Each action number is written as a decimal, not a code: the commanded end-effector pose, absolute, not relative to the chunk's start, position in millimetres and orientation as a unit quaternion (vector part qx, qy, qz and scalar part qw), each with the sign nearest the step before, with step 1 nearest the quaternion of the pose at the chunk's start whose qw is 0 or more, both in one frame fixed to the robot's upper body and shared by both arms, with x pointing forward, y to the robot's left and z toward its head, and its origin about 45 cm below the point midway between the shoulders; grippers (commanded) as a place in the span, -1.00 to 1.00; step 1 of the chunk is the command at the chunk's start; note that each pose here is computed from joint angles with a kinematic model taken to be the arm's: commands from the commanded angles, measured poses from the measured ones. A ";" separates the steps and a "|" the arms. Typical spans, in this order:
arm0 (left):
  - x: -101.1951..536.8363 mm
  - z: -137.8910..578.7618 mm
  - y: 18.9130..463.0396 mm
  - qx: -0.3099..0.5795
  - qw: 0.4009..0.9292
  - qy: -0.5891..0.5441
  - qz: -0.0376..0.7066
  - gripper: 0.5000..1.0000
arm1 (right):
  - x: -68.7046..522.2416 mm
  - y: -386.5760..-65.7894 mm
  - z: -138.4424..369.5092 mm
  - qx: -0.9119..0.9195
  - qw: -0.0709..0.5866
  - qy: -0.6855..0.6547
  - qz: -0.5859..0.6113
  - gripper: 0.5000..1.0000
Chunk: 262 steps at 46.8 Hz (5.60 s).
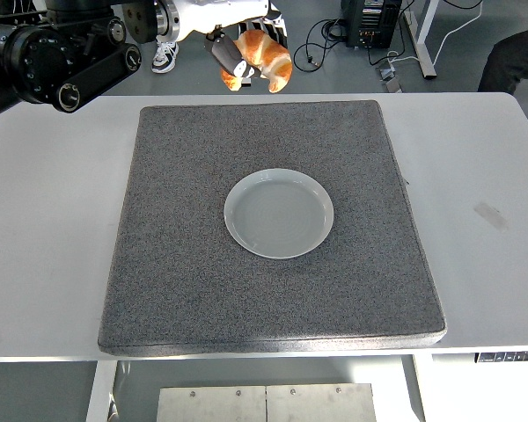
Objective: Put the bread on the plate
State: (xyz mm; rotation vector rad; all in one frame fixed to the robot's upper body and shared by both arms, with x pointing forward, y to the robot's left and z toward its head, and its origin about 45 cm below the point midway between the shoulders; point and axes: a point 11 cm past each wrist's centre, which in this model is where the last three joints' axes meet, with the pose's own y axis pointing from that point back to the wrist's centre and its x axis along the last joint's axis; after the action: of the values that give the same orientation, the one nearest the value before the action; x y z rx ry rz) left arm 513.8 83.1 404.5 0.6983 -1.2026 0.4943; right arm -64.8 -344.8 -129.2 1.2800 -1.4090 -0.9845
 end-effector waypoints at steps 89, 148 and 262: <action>459.0 245.7 60.8 0.387 0.793 -0.466 0.059 -1.00 | -65.0 -344.8 -129.2 0.524 0.479 -0.577 -0.403 1.00; 470.2 292.5 45.2 0.353 0.812 -0.455 0.098 0.93 | -65.0 -344.8 -129.2 0.524 0.479 -0.577 -0.403 1.00; 540.9 305.0 215.7 -0.157 0.738 0.191 0.628 0.95 | -50.5 -345.2 -130.0 0.530 0.473 -0.582 -0.395 1.00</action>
State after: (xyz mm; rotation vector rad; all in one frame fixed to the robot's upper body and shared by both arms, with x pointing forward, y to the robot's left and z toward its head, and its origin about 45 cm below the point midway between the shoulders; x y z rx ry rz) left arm 542.8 226.6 311.5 -0.3492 0.4001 1.3952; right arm -52.2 -345.1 -129.9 1.2957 -1.4212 -0.9692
